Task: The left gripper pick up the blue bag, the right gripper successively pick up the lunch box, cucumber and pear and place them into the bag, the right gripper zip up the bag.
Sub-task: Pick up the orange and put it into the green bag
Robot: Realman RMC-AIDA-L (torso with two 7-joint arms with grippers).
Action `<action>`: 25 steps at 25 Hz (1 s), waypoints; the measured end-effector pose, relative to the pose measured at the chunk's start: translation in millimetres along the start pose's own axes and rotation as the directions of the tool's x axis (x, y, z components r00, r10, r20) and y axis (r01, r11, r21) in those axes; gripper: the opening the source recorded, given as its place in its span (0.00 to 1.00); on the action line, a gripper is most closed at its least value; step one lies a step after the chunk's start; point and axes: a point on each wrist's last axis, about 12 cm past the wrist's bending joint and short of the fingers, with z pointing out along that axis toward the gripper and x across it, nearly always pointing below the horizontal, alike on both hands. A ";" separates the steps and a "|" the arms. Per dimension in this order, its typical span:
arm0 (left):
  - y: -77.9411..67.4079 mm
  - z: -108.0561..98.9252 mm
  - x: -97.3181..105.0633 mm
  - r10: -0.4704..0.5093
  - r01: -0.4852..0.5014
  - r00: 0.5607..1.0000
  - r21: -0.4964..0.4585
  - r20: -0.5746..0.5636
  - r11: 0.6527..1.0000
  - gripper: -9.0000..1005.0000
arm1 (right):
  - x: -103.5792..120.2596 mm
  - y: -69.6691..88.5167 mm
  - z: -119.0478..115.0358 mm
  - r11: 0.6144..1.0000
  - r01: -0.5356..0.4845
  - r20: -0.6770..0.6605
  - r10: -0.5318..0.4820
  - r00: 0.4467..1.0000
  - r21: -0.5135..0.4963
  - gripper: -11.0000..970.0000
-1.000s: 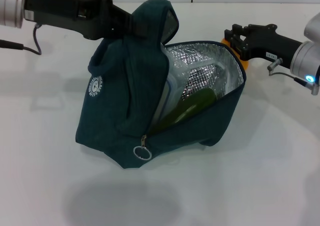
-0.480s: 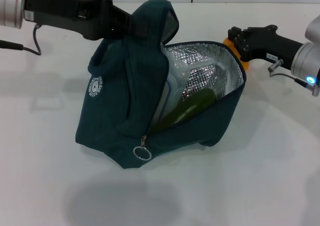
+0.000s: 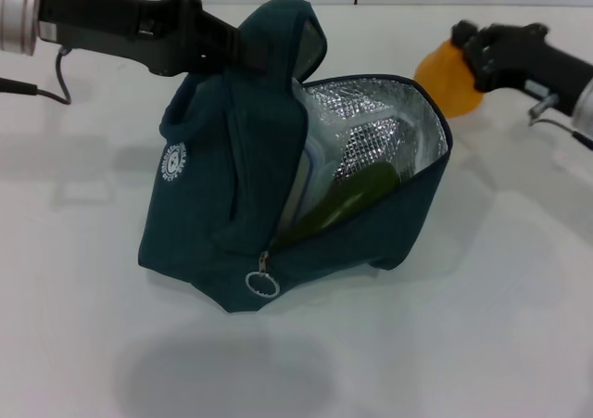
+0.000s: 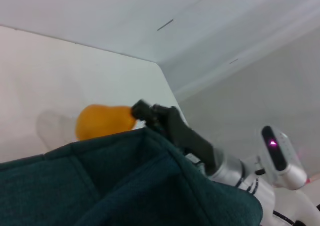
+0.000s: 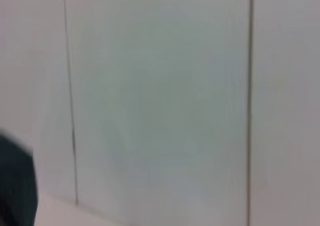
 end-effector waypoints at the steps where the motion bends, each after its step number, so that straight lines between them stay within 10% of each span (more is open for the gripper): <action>1: 0.6 -0.5 0.6 -0.002 0.002 1.000 -0.001 0.001 1.000 0.05 | -2.7 -1.7 -4.0 1.000 -0.004 0.031 0.004 1.000 0.006 0.06; 12: 3.7 -4.9 3.7 -0.016 0.016 1.000 -0.009 0.007 1.000 0.05 | -62.3 -0.7 -35.5 0.985 -0.046 0.371 0.105 0.923 -0.166 0.07; 25: 5.3 -5.1 5.8 -0.019 0.019 1.000 -0.008 0.013 1.000 0.05 | -69.6 69.0 -8.8 0.813 -0.089 0.228 0.264 0.937 -0.576 0.09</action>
